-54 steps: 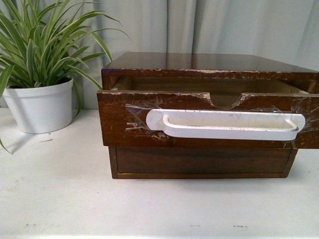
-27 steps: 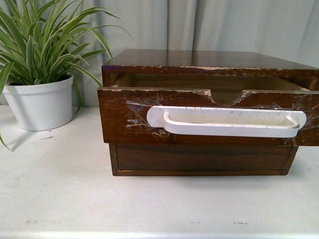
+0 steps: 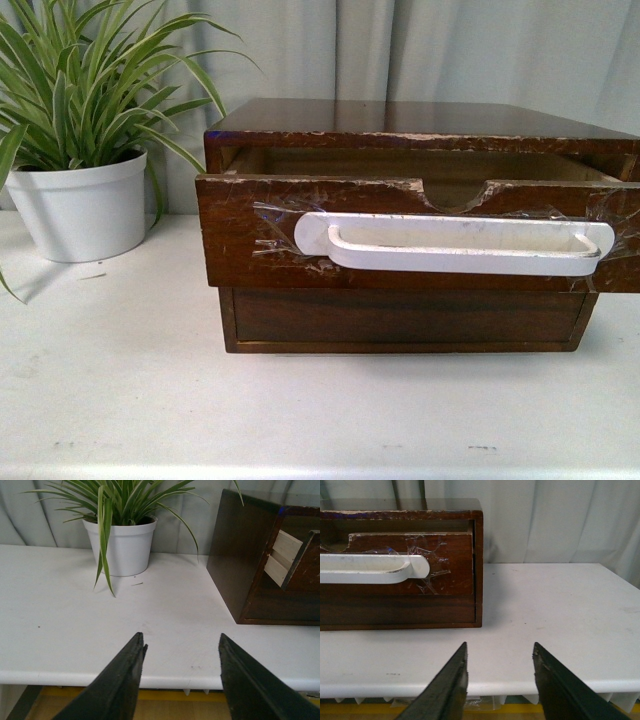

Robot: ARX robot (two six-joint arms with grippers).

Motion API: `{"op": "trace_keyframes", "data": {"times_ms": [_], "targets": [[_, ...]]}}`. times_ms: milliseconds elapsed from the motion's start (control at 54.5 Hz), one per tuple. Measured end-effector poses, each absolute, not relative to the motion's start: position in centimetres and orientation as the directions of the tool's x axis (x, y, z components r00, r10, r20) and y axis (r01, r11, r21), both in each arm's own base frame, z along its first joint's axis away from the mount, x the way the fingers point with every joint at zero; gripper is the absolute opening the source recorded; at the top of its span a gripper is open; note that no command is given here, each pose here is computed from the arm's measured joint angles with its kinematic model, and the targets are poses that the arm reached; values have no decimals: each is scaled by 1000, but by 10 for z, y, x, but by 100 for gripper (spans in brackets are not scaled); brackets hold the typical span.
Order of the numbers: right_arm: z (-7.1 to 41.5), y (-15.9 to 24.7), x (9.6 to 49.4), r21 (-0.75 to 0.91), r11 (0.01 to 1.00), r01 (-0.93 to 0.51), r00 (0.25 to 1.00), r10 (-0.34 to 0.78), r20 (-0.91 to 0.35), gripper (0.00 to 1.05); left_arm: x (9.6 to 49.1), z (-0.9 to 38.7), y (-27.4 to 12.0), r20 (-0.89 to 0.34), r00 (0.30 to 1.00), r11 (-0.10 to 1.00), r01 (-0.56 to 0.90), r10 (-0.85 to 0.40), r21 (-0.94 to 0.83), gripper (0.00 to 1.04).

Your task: Open drawer

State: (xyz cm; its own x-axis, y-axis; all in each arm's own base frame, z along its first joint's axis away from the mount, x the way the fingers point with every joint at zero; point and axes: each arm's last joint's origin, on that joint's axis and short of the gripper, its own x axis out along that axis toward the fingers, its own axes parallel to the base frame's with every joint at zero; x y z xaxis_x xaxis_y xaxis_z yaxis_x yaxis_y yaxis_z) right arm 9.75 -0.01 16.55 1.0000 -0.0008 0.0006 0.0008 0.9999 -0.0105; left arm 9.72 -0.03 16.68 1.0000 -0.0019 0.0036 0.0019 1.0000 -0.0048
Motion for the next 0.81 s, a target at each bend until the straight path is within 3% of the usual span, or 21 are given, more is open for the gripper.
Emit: {"op": "trace_keyframes", "data": {"times_ms": [275, 330, 807], "targets": [[165, 0, 97, -10, 1000, 0, 1000, 0, 1, 89, 97, 167, 0, 4, 1000, 1000, 2, -2, -4, 98], [165, 0, 97, -9, 1000, 1, 1000, -1, 1, 98, 97, 167, 0, 4, 1000, 1000, 2, -2, -4, 99], [165, 0, 97, -10, 1000, 1, 1000, -1, 1, 96, 97, 167, 0, 4, 1000, 1000, 2, -2, -4, 99]]}}
